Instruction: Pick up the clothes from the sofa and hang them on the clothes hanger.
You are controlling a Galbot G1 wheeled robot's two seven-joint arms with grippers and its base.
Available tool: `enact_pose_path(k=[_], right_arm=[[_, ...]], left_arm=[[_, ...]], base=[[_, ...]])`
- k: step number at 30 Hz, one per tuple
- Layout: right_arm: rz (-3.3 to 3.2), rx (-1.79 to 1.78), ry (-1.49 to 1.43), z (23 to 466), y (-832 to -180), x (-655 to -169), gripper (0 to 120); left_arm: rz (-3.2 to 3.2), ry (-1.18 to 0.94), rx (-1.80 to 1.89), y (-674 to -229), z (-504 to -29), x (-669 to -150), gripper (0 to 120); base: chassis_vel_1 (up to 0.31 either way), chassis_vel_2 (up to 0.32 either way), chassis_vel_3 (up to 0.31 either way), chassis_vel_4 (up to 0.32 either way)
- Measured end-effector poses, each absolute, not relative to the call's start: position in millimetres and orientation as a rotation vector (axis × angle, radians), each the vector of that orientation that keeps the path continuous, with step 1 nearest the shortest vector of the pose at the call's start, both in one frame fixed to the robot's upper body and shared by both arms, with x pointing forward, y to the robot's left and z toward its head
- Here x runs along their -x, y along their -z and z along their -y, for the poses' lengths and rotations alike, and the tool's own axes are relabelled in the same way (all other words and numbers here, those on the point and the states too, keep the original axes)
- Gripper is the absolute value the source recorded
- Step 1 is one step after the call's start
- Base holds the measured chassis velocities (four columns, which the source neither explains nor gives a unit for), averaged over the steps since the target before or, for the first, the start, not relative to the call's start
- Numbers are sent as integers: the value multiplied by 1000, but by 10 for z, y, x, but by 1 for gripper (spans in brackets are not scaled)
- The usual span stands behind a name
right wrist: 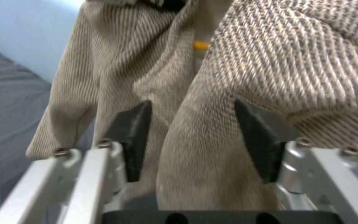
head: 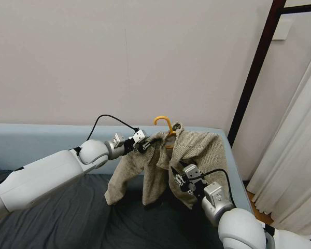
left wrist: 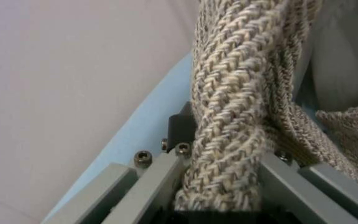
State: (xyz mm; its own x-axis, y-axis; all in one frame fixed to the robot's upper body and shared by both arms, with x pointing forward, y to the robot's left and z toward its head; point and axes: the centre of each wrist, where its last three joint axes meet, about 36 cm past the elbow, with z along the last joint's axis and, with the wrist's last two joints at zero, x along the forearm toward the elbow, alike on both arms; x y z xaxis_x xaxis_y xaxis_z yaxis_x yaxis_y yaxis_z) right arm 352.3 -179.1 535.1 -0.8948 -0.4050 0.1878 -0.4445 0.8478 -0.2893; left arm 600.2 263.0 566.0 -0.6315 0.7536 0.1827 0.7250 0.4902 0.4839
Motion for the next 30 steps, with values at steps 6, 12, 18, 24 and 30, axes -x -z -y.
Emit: enact_pose_path(k=[6,12,18,24,30], right_arm=[[2903,-688,-525,1886,-5352,-3242,79],[2948,-628,-585,2085,-5408,-3152,98],[3023,-625,-636,2467,-5720,-3379,100],[3106,-678,-677,2800,-6042,-3798,100],[2981,-921,-646,2842,-6114,-3899,100]], left_arm=[[-2661,-818,-1293,-5652,-2808,-5975,0],[-2634,-797,-1289,-5673,-2941,-5944,0],[-2591,-802,-1325,-5666,-3061,-5883,0],[-2558,-835,-1364,-5565,-3166,-5797,0],[-2525,-875,-1418,-5438,-3193,-5746,0]], base=[[0,0,0,0],[0,0,0,0],[0,0,0,0],[0,0,0,0],[0,0,0,0]])
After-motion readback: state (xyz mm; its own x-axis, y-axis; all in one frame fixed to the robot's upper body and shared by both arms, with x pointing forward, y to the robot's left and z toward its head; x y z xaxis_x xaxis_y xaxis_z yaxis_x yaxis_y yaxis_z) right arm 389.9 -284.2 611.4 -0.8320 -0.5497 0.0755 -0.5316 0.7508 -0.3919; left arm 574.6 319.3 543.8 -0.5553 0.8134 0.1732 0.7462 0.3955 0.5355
